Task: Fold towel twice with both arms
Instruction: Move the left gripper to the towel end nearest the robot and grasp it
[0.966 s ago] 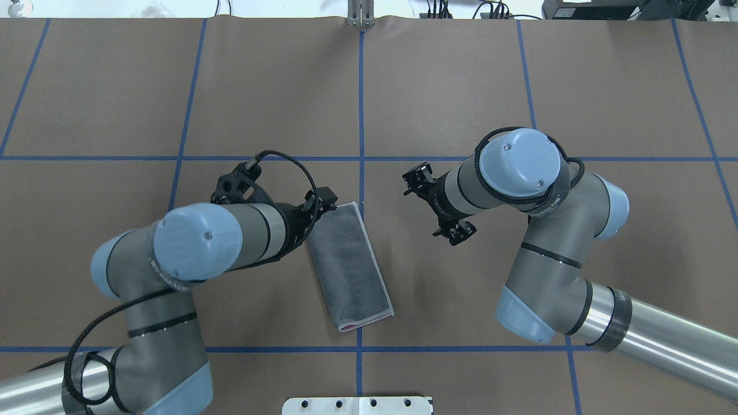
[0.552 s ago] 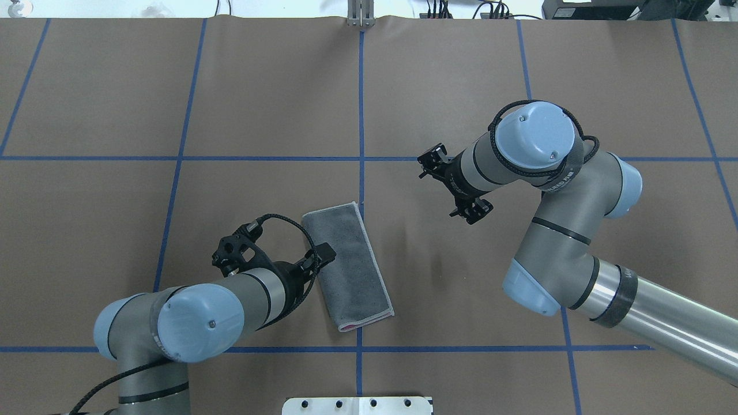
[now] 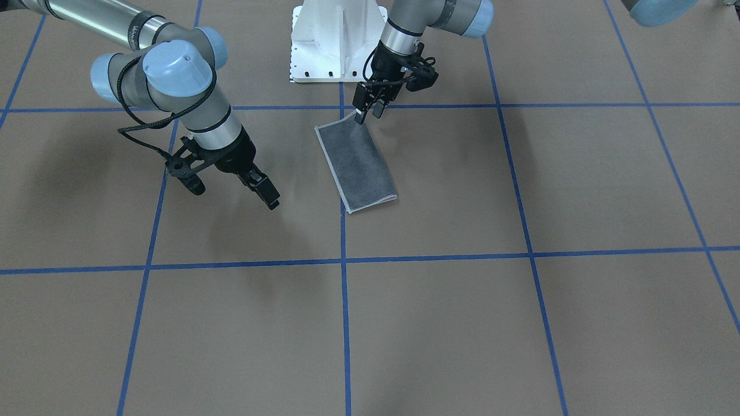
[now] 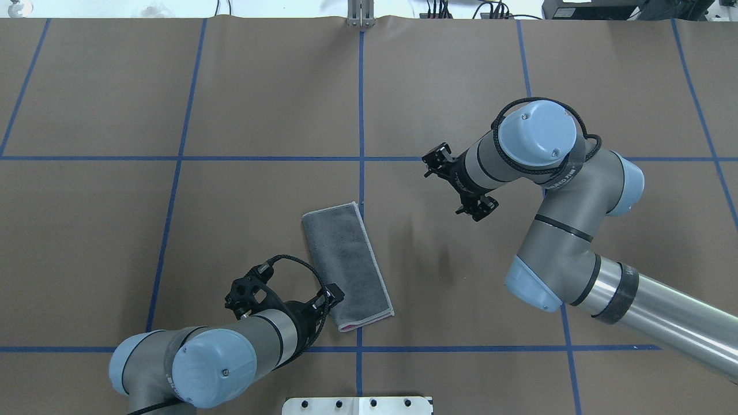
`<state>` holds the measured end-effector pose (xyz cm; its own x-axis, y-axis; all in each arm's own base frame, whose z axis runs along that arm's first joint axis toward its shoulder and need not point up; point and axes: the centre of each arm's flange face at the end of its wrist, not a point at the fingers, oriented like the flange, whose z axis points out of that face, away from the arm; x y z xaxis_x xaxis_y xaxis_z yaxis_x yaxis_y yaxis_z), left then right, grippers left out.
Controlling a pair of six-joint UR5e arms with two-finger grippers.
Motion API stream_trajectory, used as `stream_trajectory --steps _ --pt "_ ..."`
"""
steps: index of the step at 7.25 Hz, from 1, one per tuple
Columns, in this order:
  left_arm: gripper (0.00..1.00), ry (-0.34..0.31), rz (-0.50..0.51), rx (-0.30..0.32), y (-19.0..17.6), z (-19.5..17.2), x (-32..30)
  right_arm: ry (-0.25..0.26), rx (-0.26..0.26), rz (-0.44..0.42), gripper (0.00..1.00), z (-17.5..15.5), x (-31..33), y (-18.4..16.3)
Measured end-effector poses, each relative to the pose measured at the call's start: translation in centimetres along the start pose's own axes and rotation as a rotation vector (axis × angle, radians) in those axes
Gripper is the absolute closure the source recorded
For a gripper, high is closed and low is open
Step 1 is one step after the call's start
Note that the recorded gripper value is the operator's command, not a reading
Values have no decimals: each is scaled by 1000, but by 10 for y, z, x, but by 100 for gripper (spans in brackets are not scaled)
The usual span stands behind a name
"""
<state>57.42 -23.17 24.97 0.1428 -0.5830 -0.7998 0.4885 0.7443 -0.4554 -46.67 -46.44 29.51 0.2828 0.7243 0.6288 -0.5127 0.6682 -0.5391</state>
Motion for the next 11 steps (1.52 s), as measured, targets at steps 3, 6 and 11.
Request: stream_trajectory --steps 3,6,11 --pt "48 9 -4 -18 7 11 -3 2 0 0 0 1 1 -1" --pt "49 14 -4 -27 10 16 -3 3 -3 -1 0 1 1 0" --pt "62 2 -12 -32 14 19 -11 -1 -2 0 0 -1 -1 0"
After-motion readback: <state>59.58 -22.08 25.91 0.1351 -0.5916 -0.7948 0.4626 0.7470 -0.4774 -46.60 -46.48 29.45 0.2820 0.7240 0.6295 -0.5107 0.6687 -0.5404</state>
